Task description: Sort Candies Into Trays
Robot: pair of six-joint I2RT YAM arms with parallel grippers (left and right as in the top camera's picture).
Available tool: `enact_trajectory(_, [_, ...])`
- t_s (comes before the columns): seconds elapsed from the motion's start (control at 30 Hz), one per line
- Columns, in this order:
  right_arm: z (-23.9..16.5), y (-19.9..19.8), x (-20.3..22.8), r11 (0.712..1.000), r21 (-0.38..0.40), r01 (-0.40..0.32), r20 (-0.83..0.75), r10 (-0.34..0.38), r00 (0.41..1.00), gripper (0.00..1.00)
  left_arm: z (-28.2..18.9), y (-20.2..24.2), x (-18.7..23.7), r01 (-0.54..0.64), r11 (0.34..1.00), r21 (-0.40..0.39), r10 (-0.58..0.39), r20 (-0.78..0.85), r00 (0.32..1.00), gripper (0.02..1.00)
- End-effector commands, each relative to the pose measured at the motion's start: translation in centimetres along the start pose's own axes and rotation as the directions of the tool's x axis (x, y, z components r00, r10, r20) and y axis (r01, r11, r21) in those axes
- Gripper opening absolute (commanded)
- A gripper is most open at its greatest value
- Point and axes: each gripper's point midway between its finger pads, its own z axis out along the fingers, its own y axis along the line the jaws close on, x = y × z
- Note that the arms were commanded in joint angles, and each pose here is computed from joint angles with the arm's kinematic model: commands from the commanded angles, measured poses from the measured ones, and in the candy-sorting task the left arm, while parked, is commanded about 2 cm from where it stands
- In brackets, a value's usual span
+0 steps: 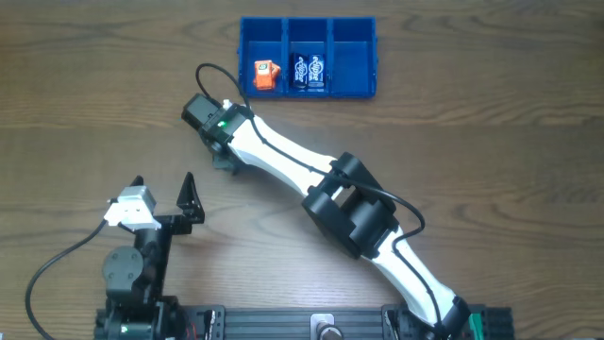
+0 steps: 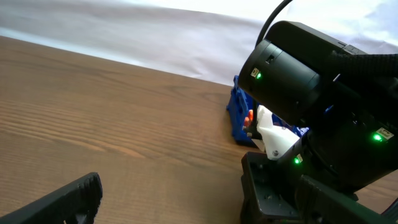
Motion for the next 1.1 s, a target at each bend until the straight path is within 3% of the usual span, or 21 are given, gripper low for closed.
enact_trajectory(0.03, [0.3,-1.3,-0.4,0.999,0.038,-0.016,-0.003,0.016,1.000,0.194,0.1,0.2,1.6,-0.013,1.000,0.002,0.013,-0.049,0.999,0.998])
enact_trajectory(0.13, [-3.5,-2.3,-2.0,0.998,0.067,-0.014,0.053,0.010,0.999,0.187,0.1,0.2,1.6,-0.013,1.000,0.002,0.013,-0.049,0.999,0.998])
enact_trajectory(0.3, [-15.8,-5.7,-6.8,0.997,0.069,0.025,0.269,-0.042,0.962,0.187,0.1,0.2,1.6,-0.013,1.000,0.001,0.013,-0.049,0.999,0.998])
enact_trajectory(0.43, [-20.3,-12.9,-12.8,0.983,0.175,-0.046,0.437,-0.036,0.899,0.187,0.1,0.2,1.6,-0.013,1.000,0.001,0.013,-0.049,0.999,0.998])
enact_trajectory(0.57, [-19.2,-18.2,-17.1,0.975,0.190,-0.118,0.475,0.014,0.880,0.189,0.1,0.2,1.6,-0.013,1.000,0.001,0.013,-0.049,0.999,0.998])
enact_trajectory(0.73, [-14.3,-22.4,-19.9,0.981,0.129,-0.145,0.424,0.077,0.902,0.196,0.1,0.2,1.6,-0.013,1.000,0.001,0.013,-0.049,0.999,0.998])
enact_trajectory(0.9, [-9.2,-24.1,-20.0,0.976,0.148,-0.163,0.356,0.101,0.929,0.196,0.1,0.2,1.6,-0.013,1.000,0.002,0.013,-0.049,0.999,0.998])
enact_trajectory(1.1, [-7.6,-24.3,-20.0,0.974,0.155,-0.164,0.343,0.103,0.934,0.196,0.1,0.2,1.6,-0.013,1.000,0.002,0.013,-0.049,0.999,0.998])
